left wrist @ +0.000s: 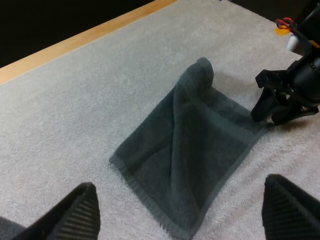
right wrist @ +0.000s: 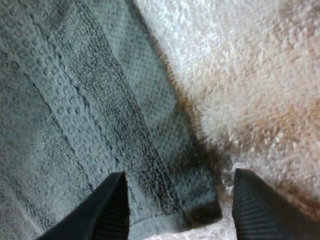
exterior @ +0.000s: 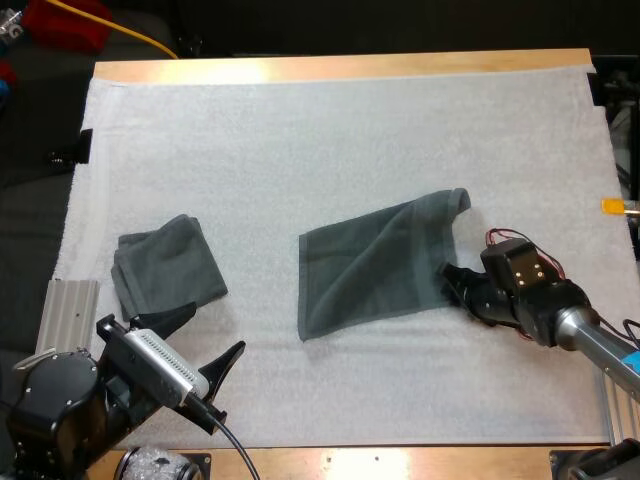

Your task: Pick towel from pile, fold and stack

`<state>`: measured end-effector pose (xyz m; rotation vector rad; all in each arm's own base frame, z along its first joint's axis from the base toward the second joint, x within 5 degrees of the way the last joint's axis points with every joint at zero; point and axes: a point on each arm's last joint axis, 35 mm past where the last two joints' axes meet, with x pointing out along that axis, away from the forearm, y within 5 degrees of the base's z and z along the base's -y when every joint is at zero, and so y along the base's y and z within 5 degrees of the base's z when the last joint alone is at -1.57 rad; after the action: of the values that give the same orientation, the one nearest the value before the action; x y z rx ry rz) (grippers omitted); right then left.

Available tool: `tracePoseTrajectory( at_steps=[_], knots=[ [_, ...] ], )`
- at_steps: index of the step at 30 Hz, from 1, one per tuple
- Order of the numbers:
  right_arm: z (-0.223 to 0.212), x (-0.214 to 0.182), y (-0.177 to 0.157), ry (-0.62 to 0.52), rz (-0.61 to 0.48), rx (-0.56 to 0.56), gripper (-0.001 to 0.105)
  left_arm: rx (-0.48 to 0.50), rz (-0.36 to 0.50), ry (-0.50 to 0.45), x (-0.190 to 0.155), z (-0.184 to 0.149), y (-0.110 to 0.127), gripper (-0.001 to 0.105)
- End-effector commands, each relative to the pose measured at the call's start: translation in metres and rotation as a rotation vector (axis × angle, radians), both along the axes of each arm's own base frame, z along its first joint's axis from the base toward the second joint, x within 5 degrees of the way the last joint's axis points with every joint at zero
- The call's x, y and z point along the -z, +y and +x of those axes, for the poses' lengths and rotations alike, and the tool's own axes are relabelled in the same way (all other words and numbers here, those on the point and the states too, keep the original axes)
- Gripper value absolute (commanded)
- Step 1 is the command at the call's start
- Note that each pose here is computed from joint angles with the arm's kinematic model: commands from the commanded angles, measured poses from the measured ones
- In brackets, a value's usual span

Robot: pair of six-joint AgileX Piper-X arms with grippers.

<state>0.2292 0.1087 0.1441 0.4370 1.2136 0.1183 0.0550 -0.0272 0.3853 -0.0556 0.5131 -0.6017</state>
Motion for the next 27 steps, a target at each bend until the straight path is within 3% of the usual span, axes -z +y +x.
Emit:
tracePoseTrajectory(
  at_steps=[1,13,15,20,22,27],
  knots=[
    [-0.0004,0.0018,-0.0005,0.013,-0.005,-0.002,0.047,0.008,-0.003,-0.008,-0.0027,-0.0004,-0.0003,0.065],
    [0.0022,0.0108,0.0024,0.041,0.028,-0.017,0.047,0.008,-0.003,-0.008,-0.0027,-0.0004,-0.0003,0.065],
    [0.0021,0.0109,0.0024,0.041,0.028,-0.017,0.043,0.008,-0.003,-0.008,-0.0027,-0.0004,-0.0003,0.065],
    [0.0022,0.0109,0.0022,0.040,0.025,-0.015,0.015,0.008,-0.003,-0.008,-0.0027,-0.0004,-0.0003,0.065],
    [0.0022,0.0109,0.0022,0.039,0.023,-0.014,0.008,0.008,-0.003,-0.008,-0.0027,-0.0004,-0.0003,0.065],
    [0.0015,0.0093,0.0026,0.024,0.011,-0.050,0.002,0.008,-0.003,-0.008,-0.0027,-0.0004,-0.0003,0.065]
  ],
)
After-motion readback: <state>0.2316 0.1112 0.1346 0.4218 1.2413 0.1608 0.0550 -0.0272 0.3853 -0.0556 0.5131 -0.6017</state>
